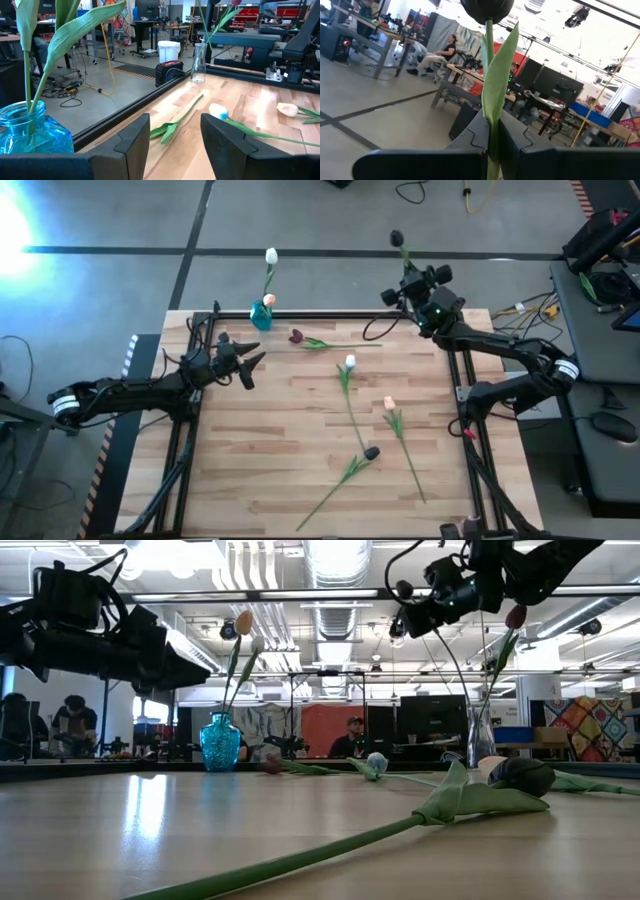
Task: Sort flowers into vase by color
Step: Put the top black flower into the transparent vase
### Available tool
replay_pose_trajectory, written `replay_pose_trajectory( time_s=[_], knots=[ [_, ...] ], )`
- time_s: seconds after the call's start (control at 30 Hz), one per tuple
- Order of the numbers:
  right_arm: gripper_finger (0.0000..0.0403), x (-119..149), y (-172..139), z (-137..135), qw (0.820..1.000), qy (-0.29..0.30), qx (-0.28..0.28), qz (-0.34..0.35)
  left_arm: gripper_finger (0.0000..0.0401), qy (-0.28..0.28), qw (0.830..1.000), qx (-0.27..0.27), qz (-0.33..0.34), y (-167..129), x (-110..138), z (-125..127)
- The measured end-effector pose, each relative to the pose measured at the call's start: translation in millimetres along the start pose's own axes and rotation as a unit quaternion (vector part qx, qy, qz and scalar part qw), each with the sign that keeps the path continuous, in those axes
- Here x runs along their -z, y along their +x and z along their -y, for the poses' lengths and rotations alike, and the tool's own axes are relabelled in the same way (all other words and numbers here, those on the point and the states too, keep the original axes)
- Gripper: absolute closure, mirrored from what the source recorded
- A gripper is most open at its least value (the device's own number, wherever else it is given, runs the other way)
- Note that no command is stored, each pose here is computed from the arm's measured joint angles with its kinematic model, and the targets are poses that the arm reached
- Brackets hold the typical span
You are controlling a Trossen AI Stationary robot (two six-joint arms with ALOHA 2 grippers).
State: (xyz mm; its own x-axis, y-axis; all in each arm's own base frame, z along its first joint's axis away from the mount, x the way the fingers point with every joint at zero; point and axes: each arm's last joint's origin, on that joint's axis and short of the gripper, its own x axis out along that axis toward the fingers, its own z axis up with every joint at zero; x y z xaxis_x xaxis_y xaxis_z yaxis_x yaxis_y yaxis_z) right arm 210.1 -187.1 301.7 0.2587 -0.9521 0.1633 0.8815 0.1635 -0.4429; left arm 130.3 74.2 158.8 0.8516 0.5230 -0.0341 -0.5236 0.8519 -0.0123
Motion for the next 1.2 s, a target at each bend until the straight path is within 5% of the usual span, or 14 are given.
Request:
replay_pose_trajectory(
  time_s=[0.3, 0.9, 1.2],
  knots=[
    [0.0390, 2, 2, -1, 0.998, -0.001, -0.053, 0.026, 0.0240, 0.000, 1.000, 0.000, 0.000, 0, 0, 0],
    [0.0390, 20, 13, 11, 0.998, -0.020, -0.058, -0.009, 0.0240, 0.000, 1.000, 0.000, 0.001, 0, 0, 0],
    [0.0390, 11, 14, 18, 0.998, -0.042, -0.024, 0.041, 0.0240, 0.000, 1.000, 0.000, 0.001, 0, 0, 0]
  ],
)
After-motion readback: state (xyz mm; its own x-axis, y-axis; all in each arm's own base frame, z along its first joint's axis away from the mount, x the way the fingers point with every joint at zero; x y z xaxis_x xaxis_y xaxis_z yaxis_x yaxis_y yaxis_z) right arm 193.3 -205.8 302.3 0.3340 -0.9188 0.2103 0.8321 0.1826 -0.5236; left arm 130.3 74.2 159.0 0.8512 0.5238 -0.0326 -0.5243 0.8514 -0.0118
